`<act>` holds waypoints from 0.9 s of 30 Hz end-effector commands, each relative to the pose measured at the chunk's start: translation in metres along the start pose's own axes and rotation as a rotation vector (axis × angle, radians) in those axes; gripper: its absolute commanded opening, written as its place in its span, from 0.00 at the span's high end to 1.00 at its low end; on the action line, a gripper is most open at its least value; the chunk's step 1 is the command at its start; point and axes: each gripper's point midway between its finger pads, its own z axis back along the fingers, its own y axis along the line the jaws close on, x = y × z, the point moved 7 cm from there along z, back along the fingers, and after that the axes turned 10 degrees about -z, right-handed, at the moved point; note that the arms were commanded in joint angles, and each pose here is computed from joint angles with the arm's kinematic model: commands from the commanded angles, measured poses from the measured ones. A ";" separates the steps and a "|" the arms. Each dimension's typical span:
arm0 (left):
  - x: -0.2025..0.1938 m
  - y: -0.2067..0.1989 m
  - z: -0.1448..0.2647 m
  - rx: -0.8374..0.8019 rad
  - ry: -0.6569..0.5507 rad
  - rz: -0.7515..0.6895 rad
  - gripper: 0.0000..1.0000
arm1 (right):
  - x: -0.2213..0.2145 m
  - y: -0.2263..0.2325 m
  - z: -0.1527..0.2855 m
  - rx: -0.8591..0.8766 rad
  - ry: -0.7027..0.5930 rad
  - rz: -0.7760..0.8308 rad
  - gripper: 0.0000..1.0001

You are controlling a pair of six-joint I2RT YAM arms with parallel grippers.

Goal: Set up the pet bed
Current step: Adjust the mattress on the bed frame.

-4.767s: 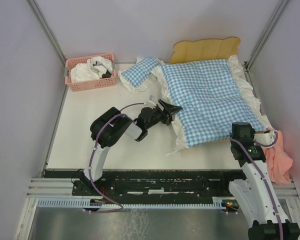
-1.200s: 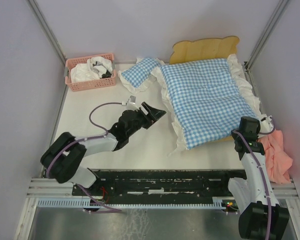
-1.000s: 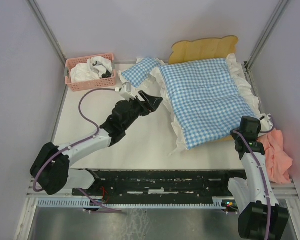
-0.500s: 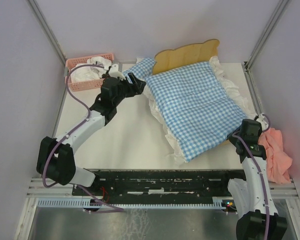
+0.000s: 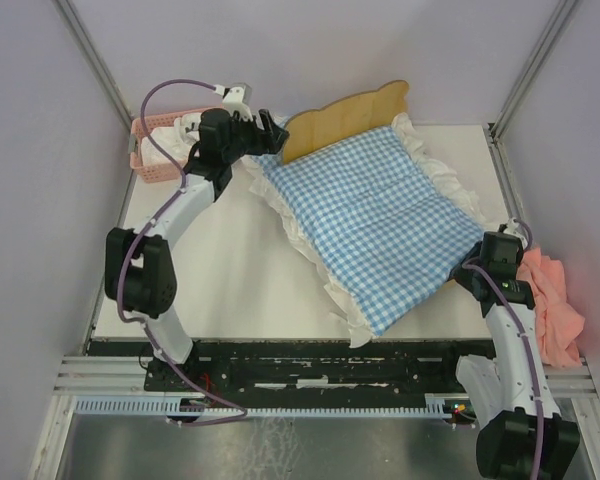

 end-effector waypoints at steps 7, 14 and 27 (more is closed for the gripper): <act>0.034 0.016 -0.070 -0.247 -0.063 -0.122 0.31 | 0.005 0.036 0.014 0.227 0.096 0.098 0.97; 0.026 0.014 -0.078 -0.317 -0.073 -0.143 0.60 | 0.014 0.042 0.014 0.223 0.072 0.095 0.98; 0.057 -0.007 -0.008 -0.304 -0.155 -0.252 0.97 | 0.059 0.052 0.009 0.083 -0.080 0.114 0.95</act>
